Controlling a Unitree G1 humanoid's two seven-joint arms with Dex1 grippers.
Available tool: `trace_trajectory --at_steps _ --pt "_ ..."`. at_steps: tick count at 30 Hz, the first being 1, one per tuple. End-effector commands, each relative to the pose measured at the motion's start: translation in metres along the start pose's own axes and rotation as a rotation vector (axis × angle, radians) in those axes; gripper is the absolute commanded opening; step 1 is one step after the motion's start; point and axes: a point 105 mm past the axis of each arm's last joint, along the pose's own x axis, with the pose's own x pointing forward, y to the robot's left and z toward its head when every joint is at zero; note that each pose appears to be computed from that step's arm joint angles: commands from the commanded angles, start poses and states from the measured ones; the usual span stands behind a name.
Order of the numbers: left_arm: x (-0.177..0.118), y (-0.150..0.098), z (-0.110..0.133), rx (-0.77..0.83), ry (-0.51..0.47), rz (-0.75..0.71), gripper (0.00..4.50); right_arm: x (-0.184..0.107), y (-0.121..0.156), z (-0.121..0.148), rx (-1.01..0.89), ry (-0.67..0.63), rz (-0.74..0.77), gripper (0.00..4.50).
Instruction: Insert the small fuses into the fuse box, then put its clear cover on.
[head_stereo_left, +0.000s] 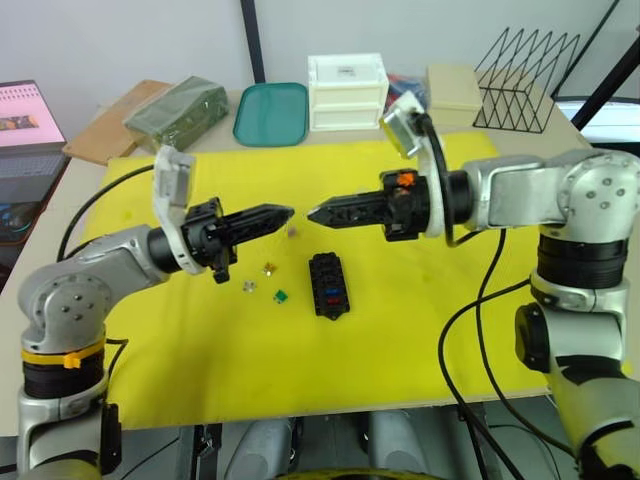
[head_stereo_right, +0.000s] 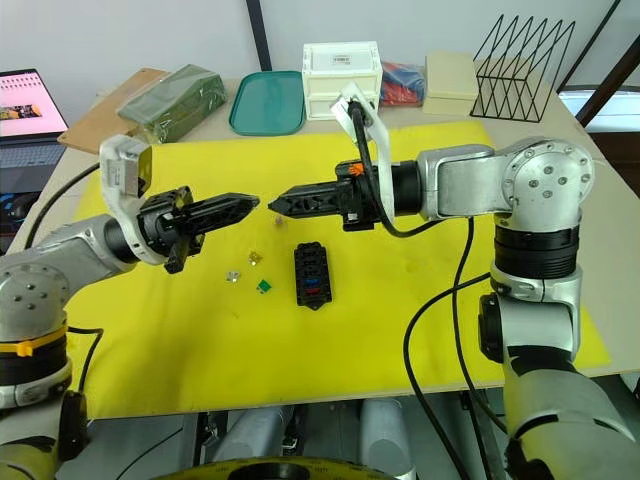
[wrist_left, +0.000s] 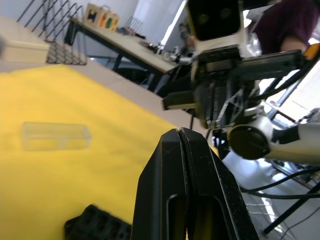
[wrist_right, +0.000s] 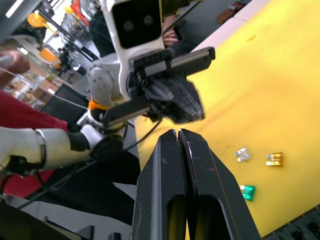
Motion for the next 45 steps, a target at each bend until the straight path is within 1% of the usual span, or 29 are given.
trace_trajectory --at_steps 1,2,4,6,9,12,15,20,21,22,23,26,29,31,35,40,45 --pt "-0.023 0.02 0.015 0.1 0.049 0.13 0.0 -0.007 -0.002 -0.002 -0.217 -0.007 -0.105 0.01" --pt "-0.031 0.027 0.013 0.123 0.09 0.168 0.0 -0.01 -0.007 -0.009 -0.263 0.032 -0.141 0.01" --pt "-0.046 0.037 0.003 0.164 0.187 0.218 0.0 -0.016 -0.012 -0.013 -0.406 0.023 -0.167 0.01" --pt "-0.057 0.044 -0.007 0.18 0.254 0.245 0.0 -0.021 -0.021 -0.02 -0.514 0.058 -0.198 0.01" --pt "-0.071 0.052 -0.024 0.197 0.355 0.27 0.0 -0.029 -0.037 -0.033 -0.601 0.131 -0.236 0.01" --pt "-0.082 0.053 -0.044 0.181 0.451 0.255 0.0 -0.038 -0.046 -0.046 -0.653 0.199 -0.24 0.01" --pt "-0.093 0.053 -0.06 0.156 0.529 0.24 0.56 -0.045 -0.048 -0.056 -0.675 0.253 -0.22 0.61" --pt "-0.099 0.053 -0.074 0.097 0.563 0.215 2.27 -0.046 -0.042 -0.064 -0.696 0.288 -0.171 2.28" --pt "-0.098 0.053 -0.079 0.066 0.557 0.207 2.58 -0.043 -0.039 -0.065 -0.702 0.286 -0.157 2.62" --pt "-0.096 0.053 -0.082 0.027 0.539 0.202 3.02 -0.04 -0.037 -0.065 -0.708 0.283 -0.146 3.05" --pt "-0.094 0.053 -0.084 -0.012 0.523 0.196 3.35 -0.038 -0.036 -0.065 -0.712 0.279 -0.137 3.35" --pt "-0.087 0.056 -0.084 -0.136 0.451 0.197 4.44 -0.033 -0.033 -0.064 -0.721 0.273 -0.122 4.4" --pt "-0.082 0.059 -0.083 -0.308 0.385 0.201 4.48 -0.029 -0.032 -0.063 -0.727 0.269 -0.114 4.4" --pt "-0.081 0.061 -0.085 -0.375 0.373 0.203 4.48 -0.027 -0.031 -0.062 -0.73 0.27 -0.113 4.4" --pt "-0.083 0.071 -0.096 -0.54 0.362 0.256 4.48 -0.023 -0.03 -0.057 -0.737 0.261 -0.115 4.4" --pt "-0.078 0.066 -0.104 -0.594 0.387 0.231 4.48 -0.022 -0.03 -0.056 -0.734 0.262 -0.124 4.4" --pt "-0.069 0.05 -0.113 -0.612 0.417 0.163 4.48 -0.022 -0.031 -0.056 -0.73 0.263 -0.133 4.4"
